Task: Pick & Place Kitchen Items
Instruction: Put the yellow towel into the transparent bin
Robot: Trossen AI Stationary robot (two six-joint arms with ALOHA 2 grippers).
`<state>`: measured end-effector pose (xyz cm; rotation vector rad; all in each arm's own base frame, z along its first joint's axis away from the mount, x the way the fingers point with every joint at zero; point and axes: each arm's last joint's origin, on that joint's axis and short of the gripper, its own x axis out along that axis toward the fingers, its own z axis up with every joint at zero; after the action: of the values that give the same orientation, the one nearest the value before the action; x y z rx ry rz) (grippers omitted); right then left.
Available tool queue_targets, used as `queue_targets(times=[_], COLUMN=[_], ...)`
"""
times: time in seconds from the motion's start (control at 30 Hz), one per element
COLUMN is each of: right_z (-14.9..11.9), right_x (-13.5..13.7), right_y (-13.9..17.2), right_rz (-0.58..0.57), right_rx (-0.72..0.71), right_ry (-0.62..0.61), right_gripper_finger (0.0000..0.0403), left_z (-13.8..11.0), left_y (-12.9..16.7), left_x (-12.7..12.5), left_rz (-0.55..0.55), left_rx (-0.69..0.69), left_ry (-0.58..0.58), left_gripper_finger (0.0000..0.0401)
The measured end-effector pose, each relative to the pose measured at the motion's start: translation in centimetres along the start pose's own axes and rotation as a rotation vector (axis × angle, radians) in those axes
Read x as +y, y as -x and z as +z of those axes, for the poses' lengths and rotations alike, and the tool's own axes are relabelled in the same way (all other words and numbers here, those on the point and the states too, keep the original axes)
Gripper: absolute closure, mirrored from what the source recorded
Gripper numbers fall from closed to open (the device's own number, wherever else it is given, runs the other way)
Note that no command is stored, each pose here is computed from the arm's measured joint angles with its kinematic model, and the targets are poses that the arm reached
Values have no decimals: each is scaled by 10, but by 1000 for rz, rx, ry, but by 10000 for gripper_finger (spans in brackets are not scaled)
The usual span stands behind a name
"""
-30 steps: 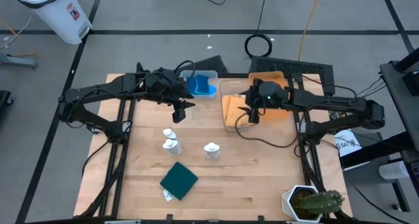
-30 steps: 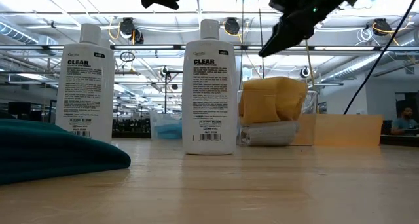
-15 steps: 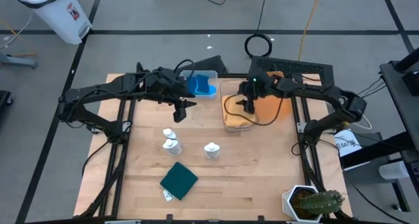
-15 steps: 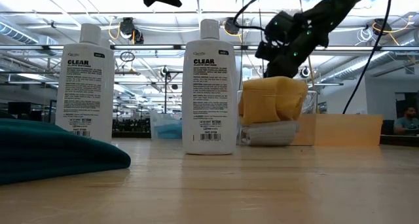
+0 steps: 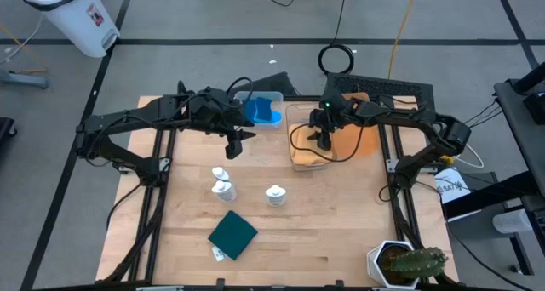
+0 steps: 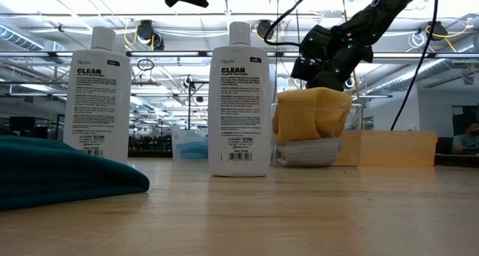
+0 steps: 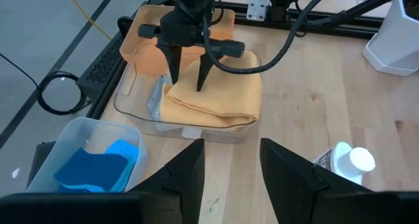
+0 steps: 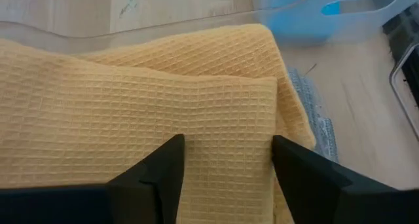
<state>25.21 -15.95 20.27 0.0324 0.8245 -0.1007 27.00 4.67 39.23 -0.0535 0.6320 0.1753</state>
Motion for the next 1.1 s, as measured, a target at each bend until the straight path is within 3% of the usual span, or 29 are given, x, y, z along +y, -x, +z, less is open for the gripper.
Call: queue_targets(times=[0.17,0.43,0.73,1.1], right_z=[-1,-1,9,36], right_x=[-2,-2,9,25], right_y=[1,1,12,34], right_rz=[-3,-8,-105,-164], right_rx=[6,-1,-5,-212], right_ry=[-2,82,227,389], right_gripper_finger=[261,392,402,403], left_z=[0,0,0,0], left_y=[0,0,0,0], left_x=[0,0,0,0], left_rz=[0,0,0,0], left_rx=[0,-1,-2,-3], left_ry=[-15,-25,-25,-23], left_gripper_finger=[249,249,249,249])
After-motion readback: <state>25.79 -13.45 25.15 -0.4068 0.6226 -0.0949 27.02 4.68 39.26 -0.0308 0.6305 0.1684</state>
